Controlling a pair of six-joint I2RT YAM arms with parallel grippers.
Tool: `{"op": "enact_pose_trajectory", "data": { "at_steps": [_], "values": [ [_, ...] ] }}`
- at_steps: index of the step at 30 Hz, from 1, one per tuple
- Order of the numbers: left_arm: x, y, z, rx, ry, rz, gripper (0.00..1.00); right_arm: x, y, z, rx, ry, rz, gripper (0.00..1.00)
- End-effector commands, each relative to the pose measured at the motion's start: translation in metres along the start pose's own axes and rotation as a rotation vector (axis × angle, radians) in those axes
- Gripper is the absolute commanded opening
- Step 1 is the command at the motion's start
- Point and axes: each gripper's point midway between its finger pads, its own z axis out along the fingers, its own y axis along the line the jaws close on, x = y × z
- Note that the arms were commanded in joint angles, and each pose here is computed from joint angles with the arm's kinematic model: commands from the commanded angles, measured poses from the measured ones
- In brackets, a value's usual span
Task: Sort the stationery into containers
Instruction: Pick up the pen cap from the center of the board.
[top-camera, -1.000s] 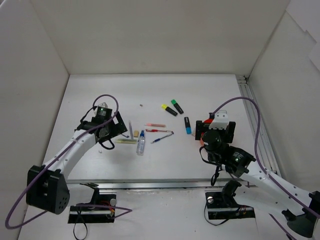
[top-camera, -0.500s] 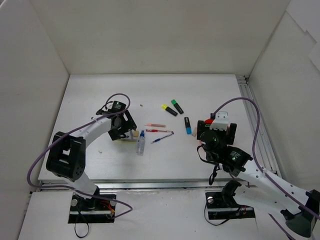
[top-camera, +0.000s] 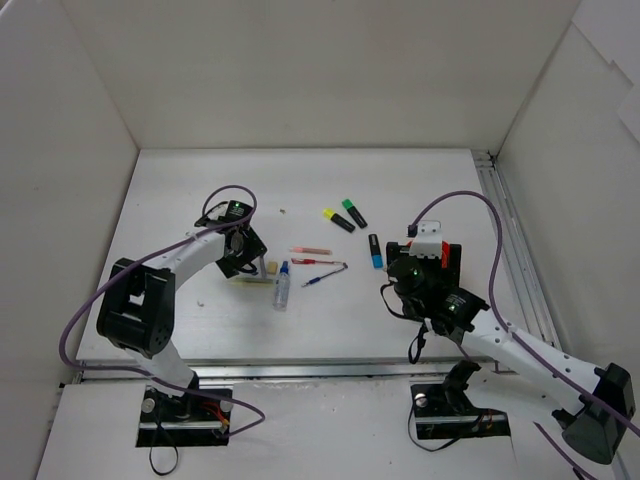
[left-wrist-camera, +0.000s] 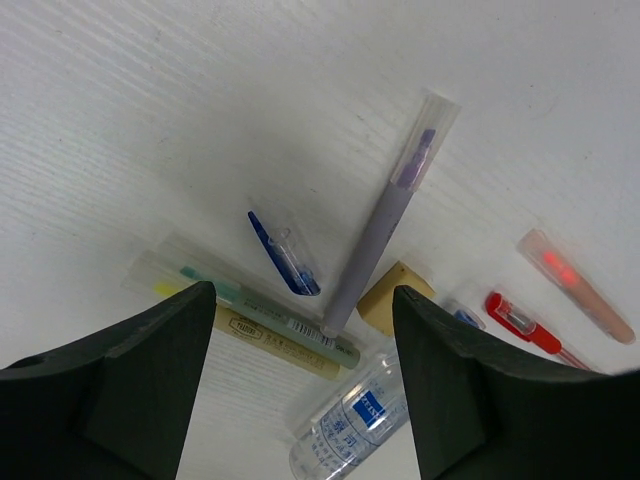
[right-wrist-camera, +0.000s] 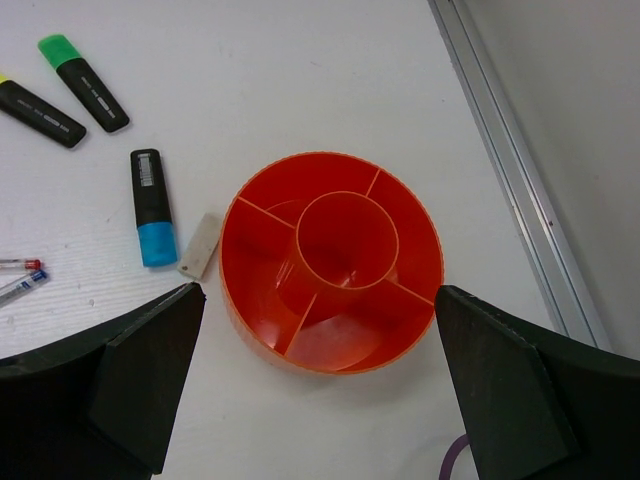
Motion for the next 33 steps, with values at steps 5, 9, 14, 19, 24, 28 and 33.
{"op": "enact_pose_trajectory", "data": {
  "at_steps": [5, 9, 14, 19, 24, 28, 33],
  "values": [
    [-0.012, -0.009, 0.004, -0.002, -0.039, -0.062, 0.60, -0.015, 0.005, 0.004, 0.012, -0.026, 0.068, 0.98],
    [-0.002, -0.005, 0.012, -0.014, -0.007, -0.064, 0.57, -0.015, 0.003, 0.005, 0.018, -0.025, 0.067, 0.98],
    [0.003, -0.011, 0.020, 0.009, 0.020, -0.065, 0.48, -0.011, 0.005, 0.008, 0.015, -0.008, 0.054, 0.98],
    [0.015, -0.010, 0.027, 0.021, 0.062, -0.072, 0.46, -0.009, 0.005, 0.010, 0.022, -0.003, 0.049, 0.98],
    [0.021, -0.004, 0.029, 0.010, 0.075, -0.064, 0.33, -0.010, 0.006, 0.011, 0.021, 0.000, 0.049, 0.98],
    [0.023, 0.002, 0.031, -0.031, 0.088, -0.057, 0.22, -0.010, 0.005, 0.010, 0.019, 0.000, 0.050, 0.98],
    [0.023, 0.012, 0.034, -0.097, 0.092, -0.042, 0.21, -0.010, 0.002, 0.009, 0.025, -0.003, 0.056, 0.98]
  ]
}}
